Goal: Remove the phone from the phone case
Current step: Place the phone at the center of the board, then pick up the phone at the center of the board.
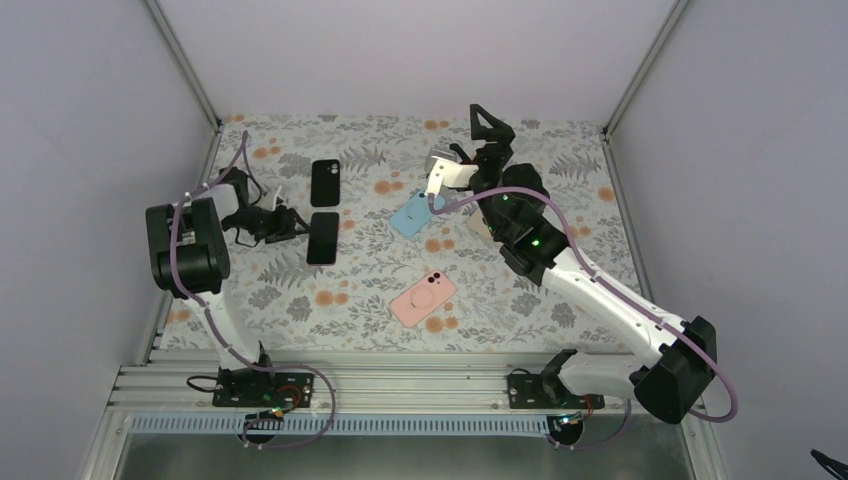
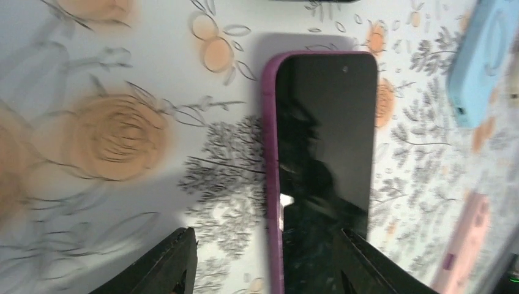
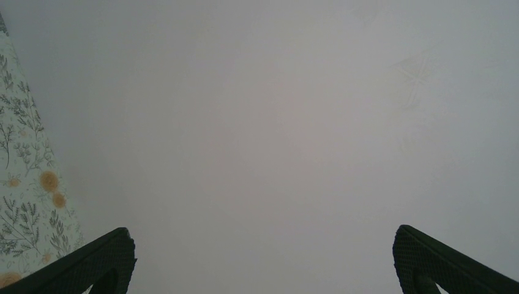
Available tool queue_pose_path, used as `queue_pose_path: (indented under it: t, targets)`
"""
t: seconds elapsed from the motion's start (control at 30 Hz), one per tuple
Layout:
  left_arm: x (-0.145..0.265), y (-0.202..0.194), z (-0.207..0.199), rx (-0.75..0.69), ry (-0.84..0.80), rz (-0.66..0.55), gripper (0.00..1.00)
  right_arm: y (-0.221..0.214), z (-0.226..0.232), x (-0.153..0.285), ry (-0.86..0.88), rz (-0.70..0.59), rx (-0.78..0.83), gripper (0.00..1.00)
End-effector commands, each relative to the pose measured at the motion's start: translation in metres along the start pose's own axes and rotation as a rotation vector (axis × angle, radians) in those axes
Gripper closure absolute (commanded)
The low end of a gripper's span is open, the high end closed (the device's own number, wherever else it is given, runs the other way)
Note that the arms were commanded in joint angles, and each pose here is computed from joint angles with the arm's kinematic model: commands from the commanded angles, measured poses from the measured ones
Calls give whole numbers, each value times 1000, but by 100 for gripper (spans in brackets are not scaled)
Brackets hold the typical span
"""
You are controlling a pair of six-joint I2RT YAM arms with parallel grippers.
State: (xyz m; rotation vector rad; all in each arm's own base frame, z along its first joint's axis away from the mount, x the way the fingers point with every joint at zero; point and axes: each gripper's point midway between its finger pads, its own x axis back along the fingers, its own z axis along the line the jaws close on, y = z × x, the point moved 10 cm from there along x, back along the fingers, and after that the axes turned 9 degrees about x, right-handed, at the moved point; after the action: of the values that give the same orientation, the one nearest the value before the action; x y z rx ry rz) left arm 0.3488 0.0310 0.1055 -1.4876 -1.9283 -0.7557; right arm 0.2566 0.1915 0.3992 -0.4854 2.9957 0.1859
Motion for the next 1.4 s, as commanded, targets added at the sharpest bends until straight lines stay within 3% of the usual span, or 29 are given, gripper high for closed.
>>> queue_pose_path:
  t: [0.0, 0.17, 0.27, 0.3, 0.5, 0.73, 1.13, 1.37]
  targets:
    - [21, 11, -2, -56, 181, -102, 40, -3, -13, 3, -29, 9, -43, 1]
    - [51, 28, -37, -169, 201, -200, 24, -6, -14, 6, -18, 8, -83, 1]
    - [66, 41, -66, -262, 210, -245, 2, -9, -14, 9, -6, 7, -103, 1]
    - [71, 45, -77, -299, 215, -260, 0, -10, -14, 10, -2, 7, -111, 1]
    - [69, 54, -148, -531, 243, -291, 0, -22, -14, 13, 33, 26, -169, 1]
    - [5, 43, -215, -743, 262, -189, 0, -38, -17, 18, 93, 37, -286, 1]
    - [-114, 12, -251, -879, 304, 67, 0, -69, -24, 20, 166, 78, -498, 1]
    - [-157, 9, -256, -886, 324, 153, 0, -72, -28, 22, 191, 60, -550, 1]
